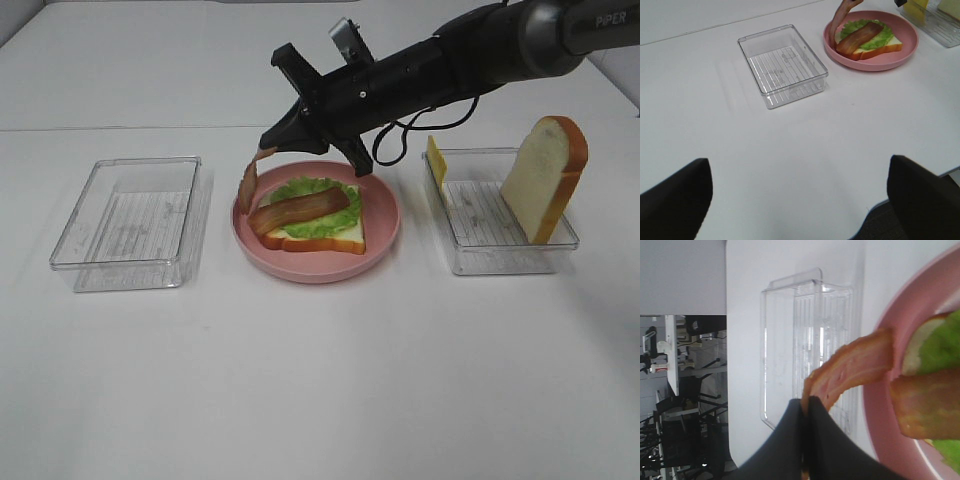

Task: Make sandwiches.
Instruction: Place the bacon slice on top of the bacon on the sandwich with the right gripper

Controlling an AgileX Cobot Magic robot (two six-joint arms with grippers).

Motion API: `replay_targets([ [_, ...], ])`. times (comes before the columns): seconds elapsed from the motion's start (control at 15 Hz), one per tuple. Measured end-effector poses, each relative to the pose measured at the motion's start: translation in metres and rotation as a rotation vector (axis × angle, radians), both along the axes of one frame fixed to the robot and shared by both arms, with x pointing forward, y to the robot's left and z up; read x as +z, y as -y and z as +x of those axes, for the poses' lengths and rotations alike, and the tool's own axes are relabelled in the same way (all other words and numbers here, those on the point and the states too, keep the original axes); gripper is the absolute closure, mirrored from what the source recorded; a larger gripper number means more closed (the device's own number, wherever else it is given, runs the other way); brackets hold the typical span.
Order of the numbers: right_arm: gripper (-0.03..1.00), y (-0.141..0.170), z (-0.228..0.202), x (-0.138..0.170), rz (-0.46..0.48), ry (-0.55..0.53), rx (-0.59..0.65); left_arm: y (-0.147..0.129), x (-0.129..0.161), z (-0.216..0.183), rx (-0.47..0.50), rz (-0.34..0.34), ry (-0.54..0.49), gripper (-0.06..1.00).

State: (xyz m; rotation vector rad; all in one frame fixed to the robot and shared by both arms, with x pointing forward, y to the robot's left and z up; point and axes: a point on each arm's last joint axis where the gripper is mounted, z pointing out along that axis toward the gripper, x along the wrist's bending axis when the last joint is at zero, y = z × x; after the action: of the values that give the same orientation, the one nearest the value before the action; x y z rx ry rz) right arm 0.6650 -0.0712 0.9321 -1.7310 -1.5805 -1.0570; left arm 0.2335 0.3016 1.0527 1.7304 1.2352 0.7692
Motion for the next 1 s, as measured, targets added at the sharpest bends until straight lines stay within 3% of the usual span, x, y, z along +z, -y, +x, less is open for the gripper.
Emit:
replay_targets([
  [0.27, 0.97, 0.018, -0.005, 0.008, -0.248, 0.028, 0.043, 0.000, 0.000, 0.000, 0.000, 0.000, 0.000, 0.05],
  [0.6, 0.96, 0.032, -0.011, 0.009, -0.434, 0.010, 0.062, 0.000, 0.000, 0.000, 0.000, 0.000, 0.000, 0.05],
  [0.73, 0.81, 0.033, -0.012, 0.008, -0.443, -0.005, 0.066, 0.000, 0.000, 0.000, 0.000, 0.000, 0.000, 0.05],
  [0.93, 0.41, 0.034, -0.012, 0.009, -0.463, 0.002, 0.078, 0.000, 0.000, 0.000, 0.000, 0.000, 0.000, 0.05],
  [1.0, 0.34, 0.035, -0.013, 0.011, -0.471, 0.011, 0.084, 0.000, 0.000, 0.000, 0.000, 0.000, 0.000, 0.05],
])
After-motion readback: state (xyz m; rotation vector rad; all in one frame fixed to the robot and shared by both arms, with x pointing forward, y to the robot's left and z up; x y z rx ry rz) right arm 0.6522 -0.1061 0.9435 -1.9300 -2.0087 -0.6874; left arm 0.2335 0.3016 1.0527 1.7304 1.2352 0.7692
